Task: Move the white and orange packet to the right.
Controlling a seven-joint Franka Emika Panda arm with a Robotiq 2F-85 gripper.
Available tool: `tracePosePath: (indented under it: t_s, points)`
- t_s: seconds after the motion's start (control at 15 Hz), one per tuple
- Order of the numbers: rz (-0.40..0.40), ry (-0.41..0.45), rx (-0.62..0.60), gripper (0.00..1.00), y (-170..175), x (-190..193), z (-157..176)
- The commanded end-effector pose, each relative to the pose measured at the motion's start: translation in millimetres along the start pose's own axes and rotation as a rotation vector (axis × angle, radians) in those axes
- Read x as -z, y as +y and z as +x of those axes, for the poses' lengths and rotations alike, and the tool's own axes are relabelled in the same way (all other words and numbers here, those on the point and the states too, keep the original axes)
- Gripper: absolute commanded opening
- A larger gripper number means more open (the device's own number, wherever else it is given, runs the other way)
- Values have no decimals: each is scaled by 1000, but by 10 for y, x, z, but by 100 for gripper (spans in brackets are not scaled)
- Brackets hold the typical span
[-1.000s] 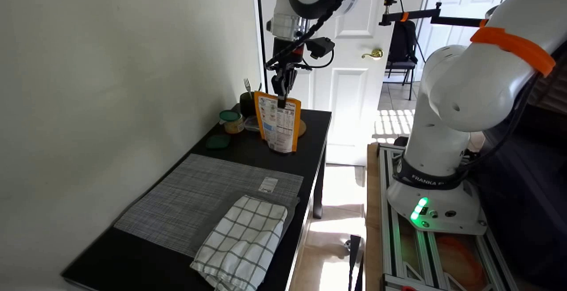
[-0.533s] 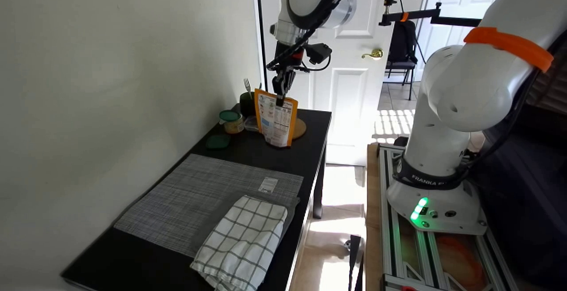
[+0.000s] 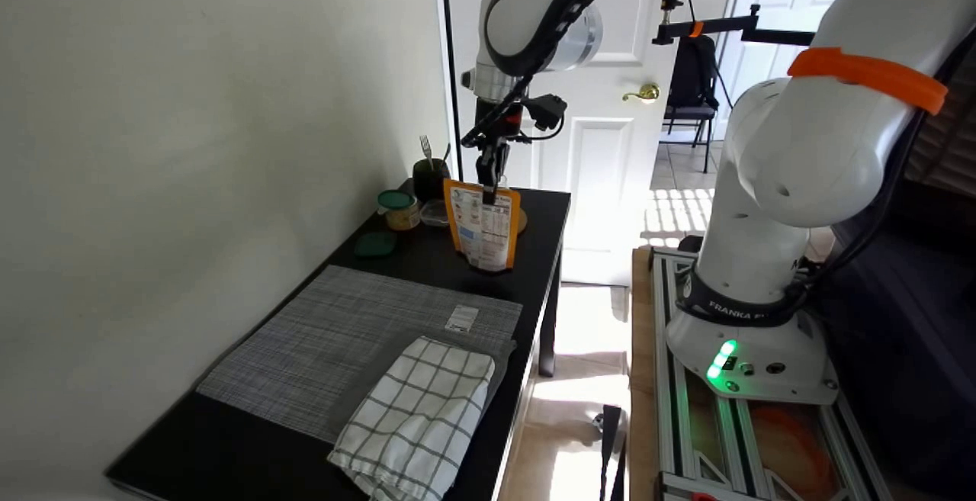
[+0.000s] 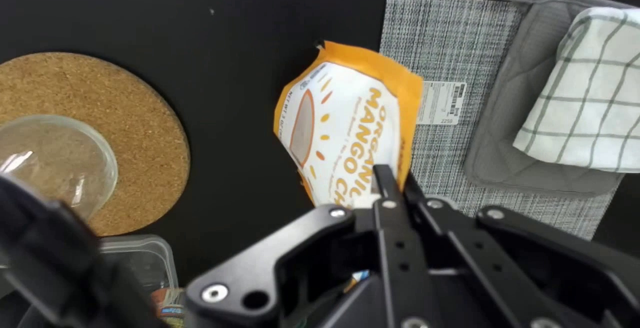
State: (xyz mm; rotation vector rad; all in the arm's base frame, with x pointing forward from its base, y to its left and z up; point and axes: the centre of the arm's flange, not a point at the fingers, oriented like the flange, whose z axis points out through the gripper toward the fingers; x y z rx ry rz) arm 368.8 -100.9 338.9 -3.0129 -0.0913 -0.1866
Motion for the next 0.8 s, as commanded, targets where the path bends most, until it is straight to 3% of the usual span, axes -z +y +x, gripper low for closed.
tracePosePath:
  t_s: [0.0,0.33,0.4,0.53,0.73]
  points:
    - [64,-18,10,28,32,-147,-16]
    - [53,-11,-35,64,72,30,-88]
    - [48,-10,-18,48,68,-100,-29]
    - [47,-1,-25,62,91,-52,-31]
    - [47,4,-27,64,92,-26,-32]
